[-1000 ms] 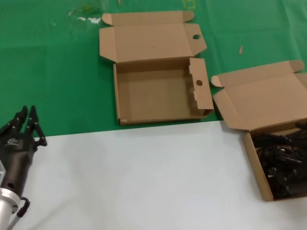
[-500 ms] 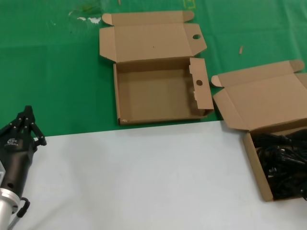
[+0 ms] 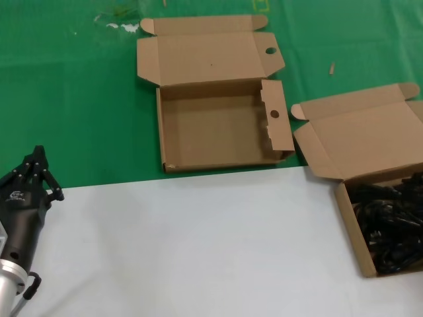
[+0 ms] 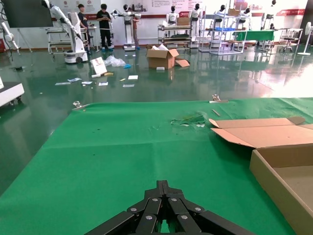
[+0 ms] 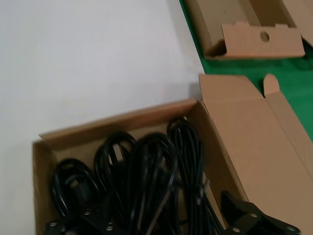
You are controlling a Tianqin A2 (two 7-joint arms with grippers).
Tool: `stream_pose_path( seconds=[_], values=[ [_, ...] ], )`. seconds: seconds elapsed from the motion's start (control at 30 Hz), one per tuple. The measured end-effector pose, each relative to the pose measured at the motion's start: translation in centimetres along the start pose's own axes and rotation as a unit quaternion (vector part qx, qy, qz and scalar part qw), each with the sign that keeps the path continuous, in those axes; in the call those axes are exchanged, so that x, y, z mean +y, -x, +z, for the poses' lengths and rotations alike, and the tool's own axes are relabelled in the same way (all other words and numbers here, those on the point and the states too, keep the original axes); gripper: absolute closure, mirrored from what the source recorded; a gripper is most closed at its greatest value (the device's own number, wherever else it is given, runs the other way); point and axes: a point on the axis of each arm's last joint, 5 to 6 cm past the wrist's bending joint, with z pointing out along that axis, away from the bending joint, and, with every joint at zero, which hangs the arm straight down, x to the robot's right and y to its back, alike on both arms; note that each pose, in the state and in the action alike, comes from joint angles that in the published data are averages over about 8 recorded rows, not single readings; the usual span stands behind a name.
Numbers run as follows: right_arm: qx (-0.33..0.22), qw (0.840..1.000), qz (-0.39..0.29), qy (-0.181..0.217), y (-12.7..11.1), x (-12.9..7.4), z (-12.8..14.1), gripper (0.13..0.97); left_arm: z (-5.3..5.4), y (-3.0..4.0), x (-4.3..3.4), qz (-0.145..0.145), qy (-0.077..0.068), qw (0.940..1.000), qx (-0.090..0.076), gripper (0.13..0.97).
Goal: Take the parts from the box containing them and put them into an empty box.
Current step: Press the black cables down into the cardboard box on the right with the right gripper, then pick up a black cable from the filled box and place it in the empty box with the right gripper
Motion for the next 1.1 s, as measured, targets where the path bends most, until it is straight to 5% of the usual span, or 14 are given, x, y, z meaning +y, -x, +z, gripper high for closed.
stream_pose_path(
  seconds=[0.2,0.57,0.77,1.1],
  values=[
    [0.005,1.0,0.0,0.01,-0.6,0.5,0.5,0.341,0.0,0.0,0.0,0.0,0.0,1.0,0.0,0.957],
    [0.013,1.0,0.003,0.012,-1.4,0.4,0.8,0.59,0.0,0.0,0.0,0.0,0.0,1.0,0.0,0.957],
    [0.004,1.0,0.004,0.023,-2.2,-0.2,-0.2,0.742,0.0,0.0,0.0,0.0,0.0,1.0,0.0,0.957],
    [-0.025,0.999,0.018,0.036,-3.3,-2.6,-3.2,0.865,0.0,0.0,0.0,0.0,0.0,1.0,0.0,0.957]
  ],
)
